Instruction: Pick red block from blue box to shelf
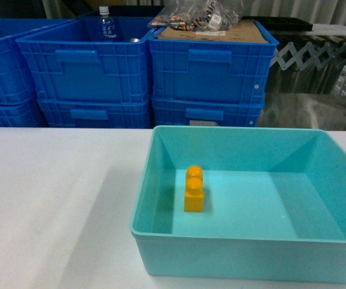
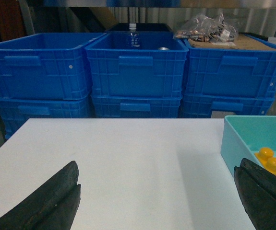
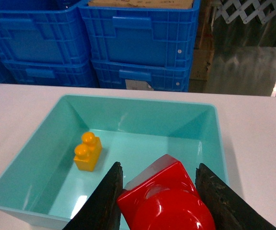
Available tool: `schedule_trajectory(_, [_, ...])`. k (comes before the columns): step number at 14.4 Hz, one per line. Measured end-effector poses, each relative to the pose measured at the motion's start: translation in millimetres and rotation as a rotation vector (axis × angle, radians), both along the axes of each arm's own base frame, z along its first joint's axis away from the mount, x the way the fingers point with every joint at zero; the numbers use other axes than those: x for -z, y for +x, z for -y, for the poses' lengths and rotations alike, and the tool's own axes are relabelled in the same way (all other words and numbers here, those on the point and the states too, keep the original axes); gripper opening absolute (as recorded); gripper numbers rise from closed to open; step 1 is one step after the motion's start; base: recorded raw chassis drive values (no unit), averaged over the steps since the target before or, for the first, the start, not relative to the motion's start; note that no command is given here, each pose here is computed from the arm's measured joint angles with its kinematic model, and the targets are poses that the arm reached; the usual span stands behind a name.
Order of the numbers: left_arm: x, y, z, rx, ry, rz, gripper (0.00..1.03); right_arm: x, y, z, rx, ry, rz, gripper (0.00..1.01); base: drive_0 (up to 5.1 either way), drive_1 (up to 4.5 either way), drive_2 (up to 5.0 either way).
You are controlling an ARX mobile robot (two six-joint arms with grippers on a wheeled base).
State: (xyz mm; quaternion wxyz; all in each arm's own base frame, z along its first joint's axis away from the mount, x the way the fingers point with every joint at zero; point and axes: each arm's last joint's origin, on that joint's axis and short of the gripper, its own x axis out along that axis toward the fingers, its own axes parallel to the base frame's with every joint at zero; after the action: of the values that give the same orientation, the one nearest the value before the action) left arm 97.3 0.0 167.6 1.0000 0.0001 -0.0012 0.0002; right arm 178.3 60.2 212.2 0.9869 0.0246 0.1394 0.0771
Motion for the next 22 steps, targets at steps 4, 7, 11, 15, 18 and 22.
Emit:
schedule_trajectory(4, [0.0, 0.0, 0.0, 0.0, 0.0, 0.0, 0.98, 16.6, -18.2, 26.7, 0.171, -0.027, 0.284, 0.38, 0.0, 0.0, 0.0])
schedule_trajectory(7, [0.0, 0.0, 0.0, 0.0, 0.0, 0.0, 0.98, 30.7, -31.8, 39.2, 0.158, -0.047, 0.259, 0.37, 0.0, 0.0, 0.0])
schedule_trajectory(11, [0.0, 0.0, 0.0, 0.0, 0.0, 0.0, 0.98, 35.5, -44.8, 49.1, 0.161, -0.045, 0.271, 0.37, 0.0, 0.0, 0.0])
schedule_trajectory(15, [-0.1, 0.0, 0.0, 0.0, 0.0, 0.001, 0.98, 43.2, -53.4, 60.2, 0.157, -0.044, 0.281, 0.37, 0.0, 0.0, 0.0])
schedule_trajectory(18, [-0.1, 0.0, 0.0, 0.0, 0.0, 0.001, 0.98, 41.7, -59.8, 60.2, 0.157, -0.043, 0.292, 0.37, 0.0, 0.0, 0.0])
schedule_trajectory(22, [0.0, 0.0, 0.0, 0.0, 0.0, 0.0, 0.98, 42.0, -67.0, 60.2, 0.157, -0.043, 0.29, 0.37, 0.0, 0.0, 0.0])
